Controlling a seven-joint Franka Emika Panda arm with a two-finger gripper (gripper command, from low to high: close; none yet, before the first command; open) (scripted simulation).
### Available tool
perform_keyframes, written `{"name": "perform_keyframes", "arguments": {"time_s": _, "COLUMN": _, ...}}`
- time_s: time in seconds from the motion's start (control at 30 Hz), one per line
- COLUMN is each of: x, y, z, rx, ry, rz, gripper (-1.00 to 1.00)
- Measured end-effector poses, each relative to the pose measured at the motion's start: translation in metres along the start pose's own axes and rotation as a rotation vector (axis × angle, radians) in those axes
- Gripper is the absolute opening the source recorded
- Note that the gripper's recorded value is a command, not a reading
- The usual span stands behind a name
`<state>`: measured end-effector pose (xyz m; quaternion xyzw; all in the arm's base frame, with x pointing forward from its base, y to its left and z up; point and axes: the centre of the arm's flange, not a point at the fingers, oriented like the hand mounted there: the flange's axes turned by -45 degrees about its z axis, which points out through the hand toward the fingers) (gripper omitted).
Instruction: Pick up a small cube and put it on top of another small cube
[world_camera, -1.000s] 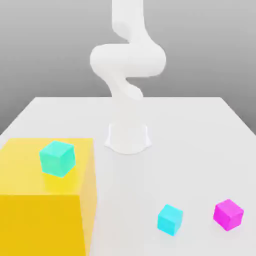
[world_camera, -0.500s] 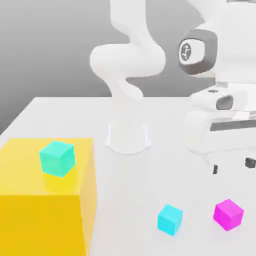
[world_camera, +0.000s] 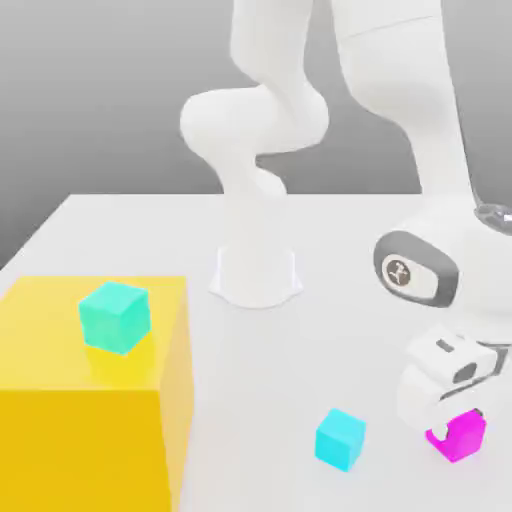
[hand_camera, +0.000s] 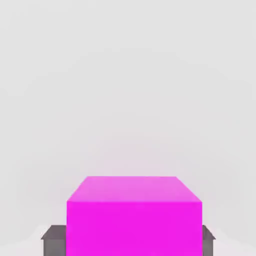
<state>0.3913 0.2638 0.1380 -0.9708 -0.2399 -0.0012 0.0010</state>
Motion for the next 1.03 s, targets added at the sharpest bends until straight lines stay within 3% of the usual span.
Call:
{"name": "perform_keyframes", "arguments": {"time_s": 0.23, "x": -0.001, "y": 0.003, "z": -0.05, "rx": -0.002, "ry": -0.002, "rz": 0.003, "gripper": -1.0}}
{"name": "perform_keyframes", "arguments": {"time_s": 0.47, "x": -0.05, "y": 0.136, "z": -0.1, "rx": -0.009, "ry": -0.006, "rz": 0.233, "gripper": -1.0}}
{"name": "perform_keyframes", "arguments": {"time_s": 0.67, "x": -0.058, "y": 0.145, "z": -0.048, "rx": -0.002, "ry": -0.002, "rz": 0.249, "gripper": -1.0}}
{"name": "perform_keyframes", "arguments": {"time_s": 0.7, "x": -0.058, "y": 0.145, "z": -0.042, "rx": -0.002, "ry": -0.002, "rz": 0.249, "gripper": 1.0}}
{"name": "perform_keyframes", "arguments": {"time_s": 0.9, "x": -0.059, "y": 0.145, "z": -0.039, "rx": -0.002, "ry": -0.002, "rz": 0.248, "gripper": 1.0}}
{"name": "perform_keyframes", "arguments": {"time_s": 1.03, "x": -0.057, "y": 0.145, "z": -0.072, "rx": -0.003, "ry": -0.003, "rz": 0.248, "gripper": 1.0}}
